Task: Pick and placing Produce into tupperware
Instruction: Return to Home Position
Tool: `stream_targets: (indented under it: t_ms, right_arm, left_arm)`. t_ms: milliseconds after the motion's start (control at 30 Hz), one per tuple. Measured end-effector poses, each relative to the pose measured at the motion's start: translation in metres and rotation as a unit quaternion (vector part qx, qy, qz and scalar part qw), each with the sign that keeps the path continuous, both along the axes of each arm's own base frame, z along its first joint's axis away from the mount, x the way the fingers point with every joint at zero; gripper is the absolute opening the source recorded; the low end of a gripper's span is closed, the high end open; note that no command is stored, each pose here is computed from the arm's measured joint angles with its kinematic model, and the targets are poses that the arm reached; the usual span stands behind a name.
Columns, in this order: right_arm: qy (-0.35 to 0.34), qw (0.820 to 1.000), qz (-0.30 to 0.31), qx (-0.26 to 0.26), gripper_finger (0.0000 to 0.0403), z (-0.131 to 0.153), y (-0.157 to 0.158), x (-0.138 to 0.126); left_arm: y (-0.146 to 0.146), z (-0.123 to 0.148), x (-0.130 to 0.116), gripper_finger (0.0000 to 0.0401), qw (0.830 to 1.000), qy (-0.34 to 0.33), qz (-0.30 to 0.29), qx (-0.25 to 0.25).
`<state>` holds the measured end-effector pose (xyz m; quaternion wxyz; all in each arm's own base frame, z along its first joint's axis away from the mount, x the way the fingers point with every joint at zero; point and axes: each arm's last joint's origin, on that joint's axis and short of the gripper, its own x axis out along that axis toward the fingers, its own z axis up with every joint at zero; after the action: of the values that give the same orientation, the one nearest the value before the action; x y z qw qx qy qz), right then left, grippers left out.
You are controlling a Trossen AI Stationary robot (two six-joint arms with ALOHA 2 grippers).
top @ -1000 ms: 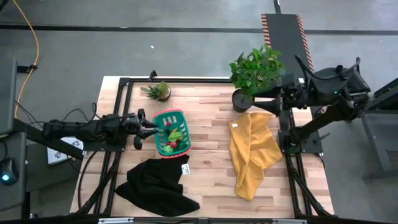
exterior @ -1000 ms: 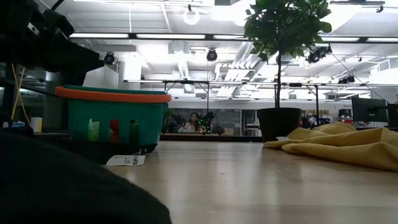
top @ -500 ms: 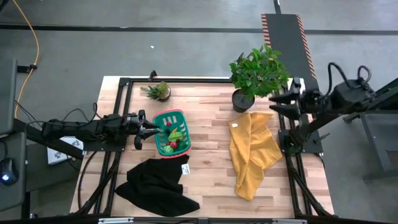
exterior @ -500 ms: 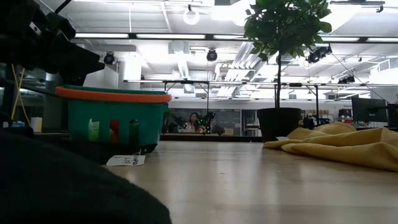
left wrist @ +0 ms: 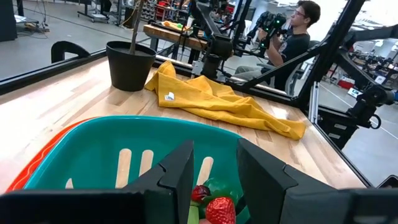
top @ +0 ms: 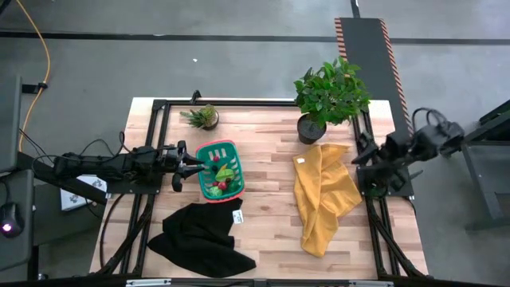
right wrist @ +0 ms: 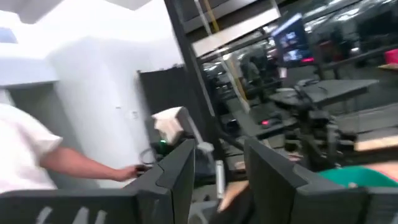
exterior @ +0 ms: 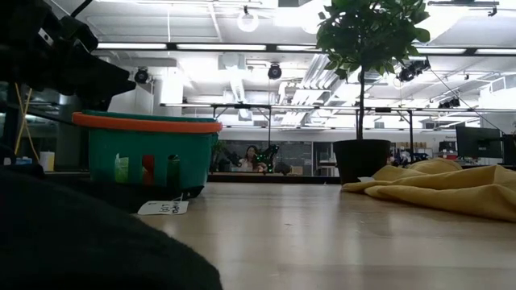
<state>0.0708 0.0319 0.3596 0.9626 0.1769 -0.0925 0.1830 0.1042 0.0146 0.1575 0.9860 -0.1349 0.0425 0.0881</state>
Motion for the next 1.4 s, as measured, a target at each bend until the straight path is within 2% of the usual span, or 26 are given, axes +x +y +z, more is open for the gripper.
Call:
stream_targets:
  t_ms: [200, 467, 733, 967, 1400]
  right_arm:
    - [-0.003, 0.998, -0.059, -0.014, 0.013, -0.049, -0.004, 0.004]
    - [0.017, 0.99, -0.134, -0.035, 0.013, -0.078, -0.016, 0.002]
    - [0.037, 0.972, -0.227, -0.048, 0.013, -0.104, -0.027, 0.007]
    - [-0.007, 0.977, -0.212, -0.025, 0.013, -0.12, -0.03, 0.009]
    - [0.016, 0.978, -0.202, -0.04, 0.013, -0.125, -0.033, 0.01]
  left_arm:
    - [0.0, 0.0, 0.0, 0.0111, 1.0, 0.0, 0.0, 0.0]
    - [0.0, 0.0, 0.0, 0.0111, 1.0, 0.0, 0.0, 0.0]
    - [0.0, 0.0, 0.0, 0.0111, 1.0, 0.0, 0.0, 0.0]
    - [0.0, 0.0, 0.0, 0.0111, 1.0, 0.0, 0.0, 0.0]
    - [0.0, 0.0, 0.0, 0.0111, 1.0, -0.001, 0.0, 0.0]
